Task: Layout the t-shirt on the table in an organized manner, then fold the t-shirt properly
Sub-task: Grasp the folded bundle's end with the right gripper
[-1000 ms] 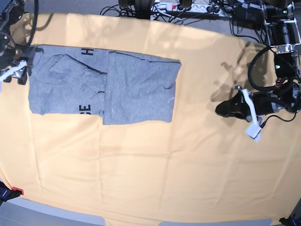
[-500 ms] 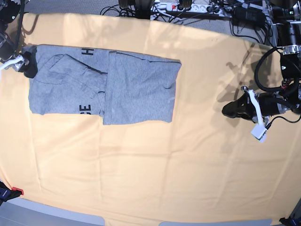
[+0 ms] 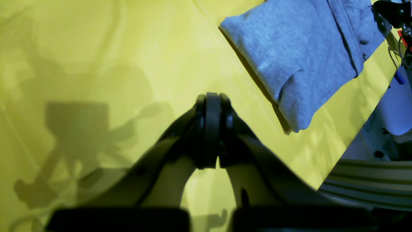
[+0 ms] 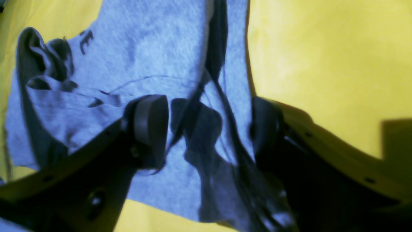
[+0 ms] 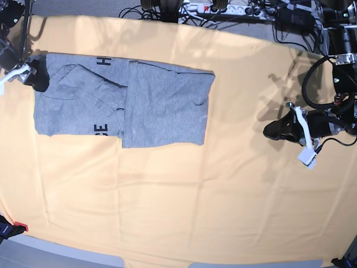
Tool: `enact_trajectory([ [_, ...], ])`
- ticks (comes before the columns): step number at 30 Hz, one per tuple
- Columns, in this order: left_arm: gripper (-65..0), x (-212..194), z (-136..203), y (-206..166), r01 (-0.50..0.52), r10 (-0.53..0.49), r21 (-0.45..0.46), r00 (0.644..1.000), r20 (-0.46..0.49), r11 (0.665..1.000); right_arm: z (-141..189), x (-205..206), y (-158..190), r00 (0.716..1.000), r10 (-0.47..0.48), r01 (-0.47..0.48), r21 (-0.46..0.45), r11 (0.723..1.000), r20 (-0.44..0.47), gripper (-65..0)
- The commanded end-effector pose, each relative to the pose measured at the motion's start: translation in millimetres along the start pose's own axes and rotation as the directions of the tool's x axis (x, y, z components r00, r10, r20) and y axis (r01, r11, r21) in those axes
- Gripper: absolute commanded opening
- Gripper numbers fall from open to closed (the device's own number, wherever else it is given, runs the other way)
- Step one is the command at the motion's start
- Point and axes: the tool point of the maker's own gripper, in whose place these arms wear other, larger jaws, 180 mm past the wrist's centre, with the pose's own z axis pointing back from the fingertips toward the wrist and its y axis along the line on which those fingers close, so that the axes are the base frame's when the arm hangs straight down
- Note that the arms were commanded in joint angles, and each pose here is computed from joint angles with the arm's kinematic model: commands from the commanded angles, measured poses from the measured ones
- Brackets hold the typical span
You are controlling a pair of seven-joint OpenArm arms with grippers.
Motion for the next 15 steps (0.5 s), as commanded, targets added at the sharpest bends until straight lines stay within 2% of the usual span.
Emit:
enact_trajectory([
  [1, -65.0, 16, 9, 0, 0.035, -0.035, 0.006, 0.999, 0.041, 0.999, 6, 17, 4, 0.999, 0.018, -0.019, 0.022, 1.0, 0.04, -19.4],
  [4, -65.0, 16, 9, 0, 0.035, -0.035, 0.006, 0.999, 0.041, 0.999, 8, 21, 15, 0.999, -0.003, -0.001, 0.087, 0.996, 0.052, -18.5],
  [12, -65.0, 16, 9, 0, 0.034, -0.035, 0.005, 0.999, 0.041, 0.999, 7, 19, 12, 0.999, -0.006, 0.002, 0.078, 0.997, 0.054, -18.5],
  [15, -65.0, 16, 9, 0, 0.035, -0.035, 0.006, 0.999, 0.041, 0.999, 2, 10, -2, 0.997, -0.059, 0.056, 0.055, 0.997, 0.05, -18.5],
])
